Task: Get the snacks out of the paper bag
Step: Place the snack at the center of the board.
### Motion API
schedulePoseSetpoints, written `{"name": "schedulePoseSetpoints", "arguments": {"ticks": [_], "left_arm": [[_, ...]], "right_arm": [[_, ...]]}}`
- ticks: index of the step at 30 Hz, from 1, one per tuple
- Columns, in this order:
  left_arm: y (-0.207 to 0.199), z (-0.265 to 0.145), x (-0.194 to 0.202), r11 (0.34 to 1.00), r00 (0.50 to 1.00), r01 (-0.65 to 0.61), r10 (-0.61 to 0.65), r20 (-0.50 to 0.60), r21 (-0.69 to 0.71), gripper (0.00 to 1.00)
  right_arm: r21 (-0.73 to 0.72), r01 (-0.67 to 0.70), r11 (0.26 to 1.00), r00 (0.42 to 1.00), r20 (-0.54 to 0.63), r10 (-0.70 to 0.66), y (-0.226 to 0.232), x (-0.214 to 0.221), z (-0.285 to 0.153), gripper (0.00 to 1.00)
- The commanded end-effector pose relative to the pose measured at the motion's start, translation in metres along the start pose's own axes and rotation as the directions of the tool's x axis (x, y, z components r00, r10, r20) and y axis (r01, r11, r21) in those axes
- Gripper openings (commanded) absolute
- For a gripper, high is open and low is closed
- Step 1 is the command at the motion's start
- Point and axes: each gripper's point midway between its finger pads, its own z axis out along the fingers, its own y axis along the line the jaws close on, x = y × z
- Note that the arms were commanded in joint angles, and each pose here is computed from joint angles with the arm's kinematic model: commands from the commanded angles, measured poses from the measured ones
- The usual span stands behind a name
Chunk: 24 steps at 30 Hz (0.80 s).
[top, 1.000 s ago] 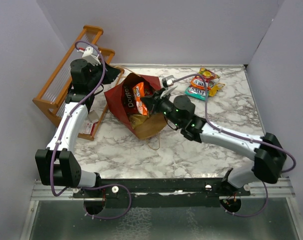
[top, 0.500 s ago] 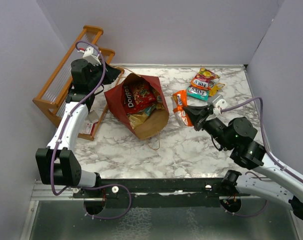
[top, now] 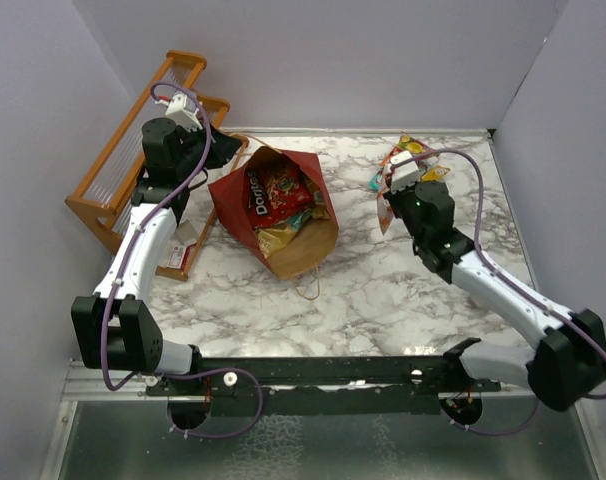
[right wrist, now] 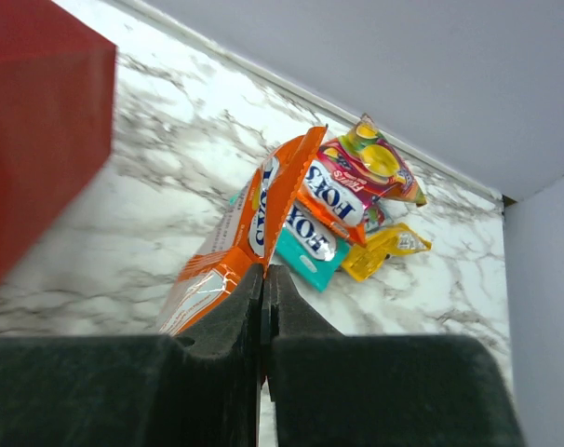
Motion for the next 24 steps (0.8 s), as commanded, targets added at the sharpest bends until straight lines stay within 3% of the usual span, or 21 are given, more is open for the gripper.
{"name": "schedulePoseSetpoints", "arguments": {"ticks": [1, 6, 10, 13, 16, 24], "left_arm": [[0.001, 0.002, -0.003, 1.000, 1.000, 0.002, -0.002, 0.005, 0.006, 0.00], [0.004, 0.006, 0.003, 1.000, 1.000, 0.011, -0.011, -0.012, 0.006, 0.00], [0.008, 0.011, 0.008, 1.000, 0.999, 0.020, -0.020, -0.035, -0.002, 0.00], [0.009, 0.013, 0.010, 1.000, 0.999, 0.027, -0.027, -0.046, 0.002, 0.00], [0.011, 0.016, 0.014, 0.999, 0.997, 0.037, -0.036, -0.061, 0.003, 0.00], [0.010, 0.017, 0.014, 0.999, 0.997, 0.036, -0.035, -0.072, 0.006, 0.00]], "right_arm": [[-0.016, 0.122, 0.992, 0.983, 0.139, -0.119, -0.029, -0.041, 0.059, 0.01], [-0.011, 0.104, 0.994, 0.987, 0.127, -0.102, -0.098, -0.036, 0.119, 0.01], [0.052, 0.254, 0.966, 0.959, 0.119, -0.259, -0.152, -0.049, 0.145, 0.01], [0.059, 0.435, 0.898, 0.892, 0.108, -0.439, -0.177, -0.043, 0.171, 0.01], [-0.023, 0.587, 0.809, 0.807, 0.090, -0.584, -0.170, -0.022, 0.201, 0.01], [-0.262, 0.615, 0.744, 0.782, 0.082, -0.618, -0.090, 0.077, 0.201, 0.01]]}}
